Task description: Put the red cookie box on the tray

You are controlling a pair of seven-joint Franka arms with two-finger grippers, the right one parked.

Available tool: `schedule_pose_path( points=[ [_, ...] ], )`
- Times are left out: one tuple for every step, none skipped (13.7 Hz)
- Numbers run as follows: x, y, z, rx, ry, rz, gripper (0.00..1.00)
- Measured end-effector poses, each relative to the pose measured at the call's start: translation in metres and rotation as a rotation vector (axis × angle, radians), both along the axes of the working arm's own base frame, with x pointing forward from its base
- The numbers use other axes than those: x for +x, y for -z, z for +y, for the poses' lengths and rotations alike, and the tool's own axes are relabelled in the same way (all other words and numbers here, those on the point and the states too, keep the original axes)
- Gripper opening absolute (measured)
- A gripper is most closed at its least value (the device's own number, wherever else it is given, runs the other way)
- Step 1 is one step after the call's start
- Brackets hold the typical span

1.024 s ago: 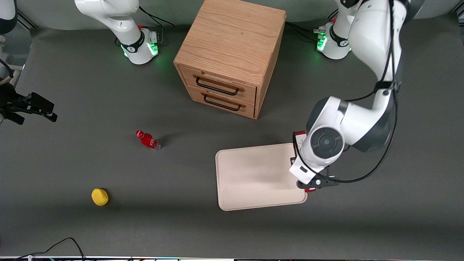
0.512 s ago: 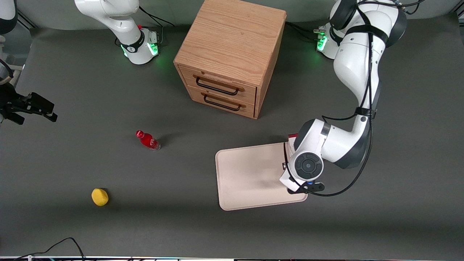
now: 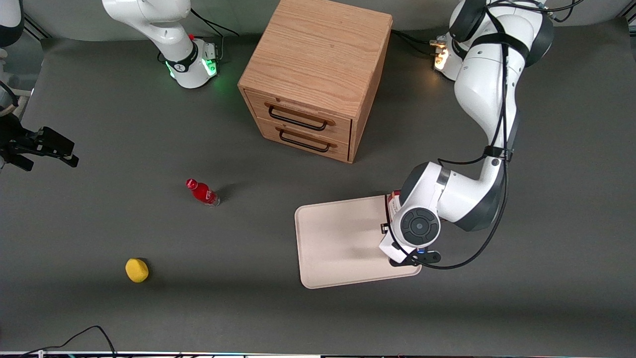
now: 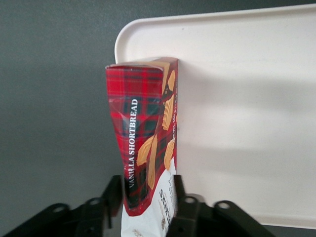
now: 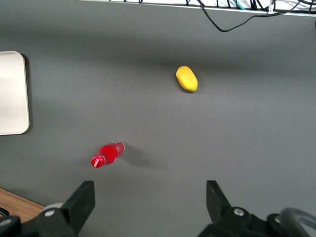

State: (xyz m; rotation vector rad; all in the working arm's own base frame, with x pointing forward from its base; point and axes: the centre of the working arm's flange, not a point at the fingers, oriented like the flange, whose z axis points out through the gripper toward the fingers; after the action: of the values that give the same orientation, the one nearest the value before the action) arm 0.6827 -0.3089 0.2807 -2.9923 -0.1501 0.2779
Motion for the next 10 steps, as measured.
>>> schedule_pose_path(
  points=[
    [0.002,-0.003,0.001,-0.002,0.001,-0.005,0.70],
    [0.004,-0.010,0.004,-0.007,0.010,-0.013,0.82],
    [0.008,-0.024,0.012,-0.009,0.027,-0.016,0.89],
    [0.011,-0.048,0.029,-0.006,0.046,-0.009,1.00],
    [0.013,-0.082,0.050,-0.006,0.065,-0.004,1.00],
    [0.013,-0.121,0.074,-0.012,0.088,-0.011,1.00],
    [0.010,-0.159,0.100,-0.021,0.110,-0.027,1.00],
    [0.005,-0.195,0.124,-0.028,0.126,-0.048,1.00],
    [-0.005,-0.224,0.146,-0.031,0.135,-0.067,1.00],
    [-0.016,-0.247,0.162,-0.033,0.149,-0.078,1.00]
  ],
)
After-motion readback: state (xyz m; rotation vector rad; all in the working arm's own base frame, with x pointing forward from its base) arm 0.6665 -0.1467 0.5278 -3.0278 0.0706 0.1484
